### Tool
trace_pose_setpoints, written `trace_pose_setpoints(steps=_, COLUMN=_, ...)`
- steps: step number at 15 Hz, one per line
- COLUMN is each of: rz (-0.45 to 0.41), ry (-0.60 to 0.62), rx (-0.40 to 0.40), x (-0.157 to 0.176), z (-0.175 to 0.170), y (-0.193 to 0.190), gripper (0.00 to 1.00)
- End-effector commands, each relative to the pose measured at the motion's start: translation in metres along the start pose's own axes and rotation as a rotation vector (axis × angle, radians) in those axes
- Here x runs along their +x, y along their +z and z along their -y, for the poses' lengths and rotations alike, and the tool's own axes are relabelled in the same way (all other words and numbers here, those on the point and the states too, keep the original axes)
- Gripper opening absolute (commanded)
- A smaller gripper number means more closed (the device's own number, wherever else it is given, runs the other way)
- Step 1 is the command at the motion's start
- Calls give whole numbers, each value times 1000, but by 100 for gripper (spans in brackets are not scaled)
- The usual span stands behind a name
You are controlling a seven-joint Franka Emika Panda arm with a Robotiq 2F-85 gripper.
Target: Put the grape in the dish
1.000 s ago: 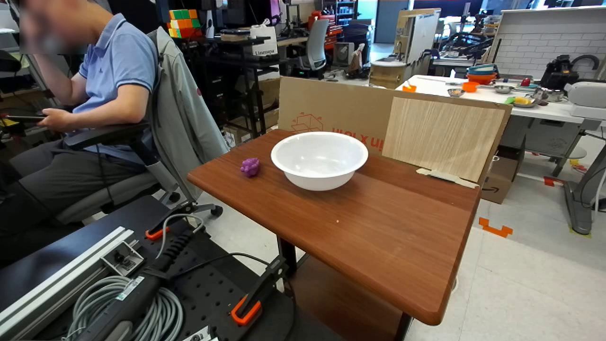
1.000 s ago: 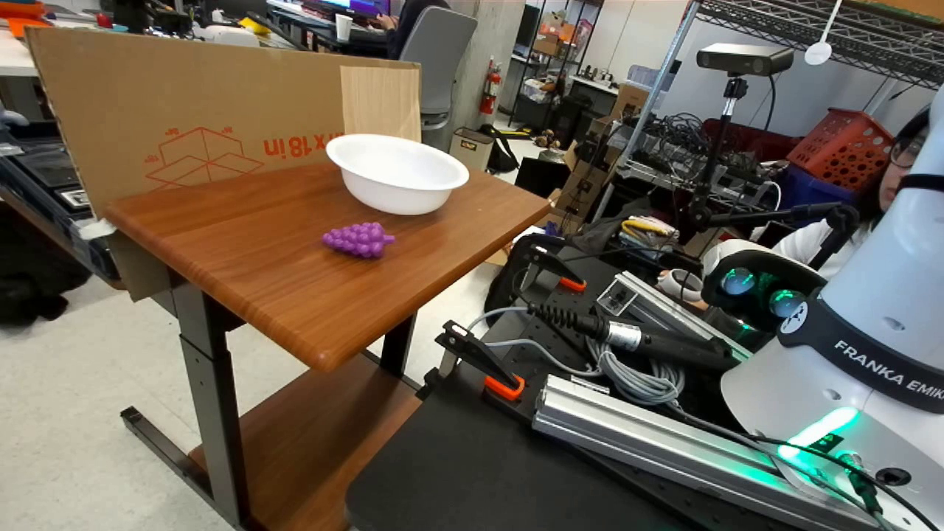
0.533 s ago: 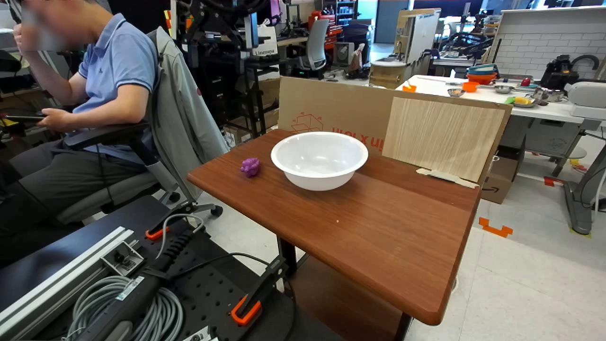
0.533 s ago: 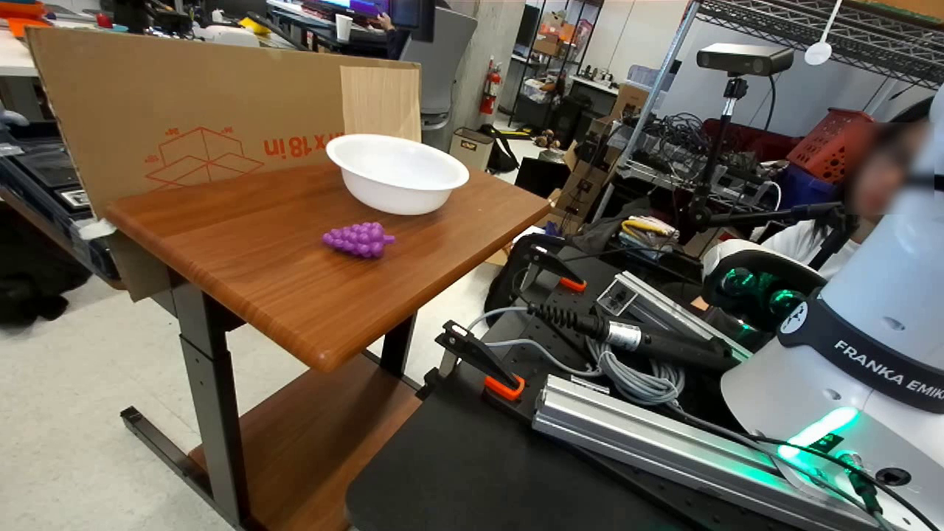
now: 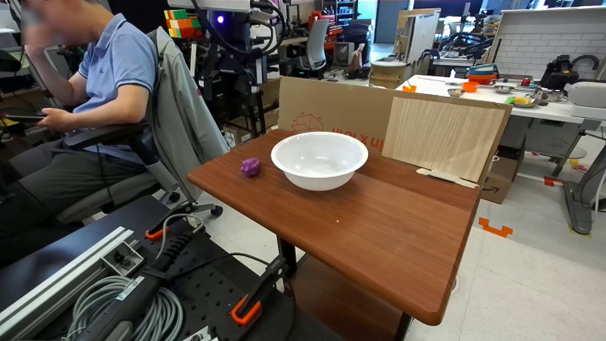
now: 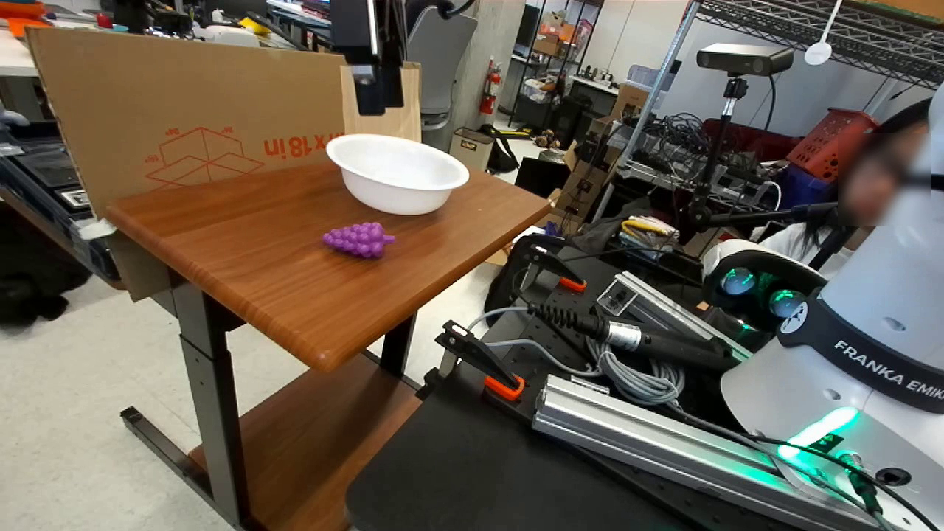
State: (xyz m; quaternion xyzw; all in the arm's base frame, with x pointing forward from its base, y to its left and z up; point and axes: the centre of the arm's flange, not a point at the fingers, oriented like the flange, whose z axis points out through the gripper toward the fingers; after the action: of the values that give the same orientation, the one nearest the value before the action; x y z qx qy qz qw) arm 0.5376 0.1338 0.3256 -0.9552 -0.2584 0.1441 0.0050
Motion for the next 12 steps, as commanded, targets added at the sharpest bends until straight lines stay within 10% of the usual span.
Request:
trace_pose_setpoints(steps=1, rz=62, ry=15, rx=-50, x=28, z=-3, y=22, gripper=100)
trace_pose_setpoints(steps=10, rz=123, ry=27, rx=-50, x=26, z=-7, y=63, gripper=100)
trace_pose_setpoints(steps=12, rz=-25, ry=64, rx=-102, x=17, z=-5, y=45, gripper=100)
